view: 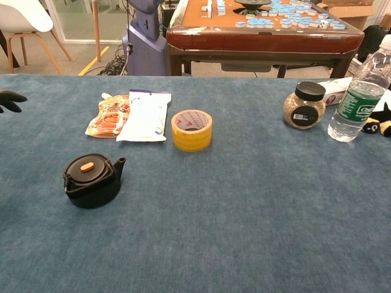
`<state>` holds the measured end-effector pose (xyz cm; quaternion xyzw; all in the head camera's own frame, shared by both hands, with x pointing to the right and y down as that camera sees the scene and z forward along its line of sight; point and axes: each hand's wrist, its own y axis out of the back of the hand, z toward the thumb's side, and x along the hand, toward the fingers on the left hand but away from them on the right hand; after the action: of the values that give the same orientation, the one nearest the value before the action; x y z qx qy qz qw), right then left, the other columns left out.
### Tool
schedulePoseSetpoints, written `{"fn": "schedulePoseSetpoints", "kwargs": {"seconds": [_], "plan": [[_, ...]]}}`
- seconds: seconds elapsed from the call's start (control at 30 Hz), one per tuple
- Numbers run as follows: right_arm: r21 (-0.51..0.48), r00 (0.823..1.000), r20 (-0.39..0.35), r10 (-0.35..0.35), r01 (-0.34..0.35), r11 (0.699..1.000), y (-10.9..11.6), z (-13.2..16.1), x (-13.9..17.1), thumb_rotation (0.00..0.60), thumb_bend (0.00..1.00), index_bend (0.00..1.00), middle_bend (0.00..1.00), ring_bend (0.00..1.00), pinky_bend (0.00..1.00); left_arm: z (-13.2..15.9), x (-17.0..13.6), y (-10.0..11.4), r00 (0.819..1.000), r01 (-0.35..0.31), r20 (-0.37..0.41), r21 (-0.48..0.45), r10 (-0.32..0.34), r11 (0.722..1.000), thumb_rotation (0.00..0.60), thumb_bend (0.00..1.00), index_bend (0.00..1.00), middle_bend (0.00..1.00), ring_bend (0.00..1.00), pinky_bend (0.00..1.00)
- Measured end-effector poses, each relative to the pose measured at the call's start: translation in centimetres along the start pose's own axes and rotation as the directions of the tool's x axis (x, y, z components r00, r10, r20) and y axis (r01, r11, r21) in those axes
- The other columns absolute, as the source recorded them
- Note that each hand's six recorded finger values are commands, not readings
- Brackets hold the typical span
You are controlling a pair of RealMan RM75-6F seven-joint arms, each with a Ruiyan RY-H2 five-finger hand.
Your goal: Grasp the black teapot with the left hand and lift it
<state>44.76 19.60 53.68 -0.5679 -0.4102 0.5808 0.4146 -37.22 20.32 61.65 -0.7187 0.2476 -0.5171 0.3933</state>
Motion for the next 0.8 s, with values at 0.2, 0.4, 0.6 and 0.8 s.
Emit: {"fn": "schedulePoseSetpoints", "kwargs": {"seconds": [0.2,0.4,0.6,0.8], "plan": [[-0.008,1.0,0.004,0.001,-0.001,1.0,-0.1,-0.3,0.2,0.6,0.12,0.18,0.28,0.22,0.31,2.2,1.0,-0.6,0.997,0.026,0.072,0.013,-0.027,1.0,0.6,0.14,0.0,0.1,0.15,0.02],[-0.012,1.0,0.012,0.006,-0.005,1.0,-0.3,-0.7,0.4,0.6,0.12,0.18,0.28,0.22,0.31,4.9,2.2,-0.8,0.988,0.042,0.149,0.014,-0.044,0.999,0.6,0.14,0.0,0.08,0.14,0.02],[-0.014,1.0,0.023,0.009,-0.009,1.0,-0.5,-1.1,0.6,0.6,0.12,0.18,0.28,0.22,0.31,7.2,3.6,-1.0,0.976,0.055,0.212,0.019,-0.057,0.998,0.6,0.14,0.0,0.08,0.14,0.02],[-0.012,1.0,0.026,0.009,-0.008,1.0,-0.4,-1.3,0.7,0.6,0.12,0.18,0.28,0.22,0.31,8.9,4.5,-1.0,0.968,0.065,0.244,0.003,-0.063,0.998,0.6,0.13,0.0,0.07,0.13,0.02]]}}
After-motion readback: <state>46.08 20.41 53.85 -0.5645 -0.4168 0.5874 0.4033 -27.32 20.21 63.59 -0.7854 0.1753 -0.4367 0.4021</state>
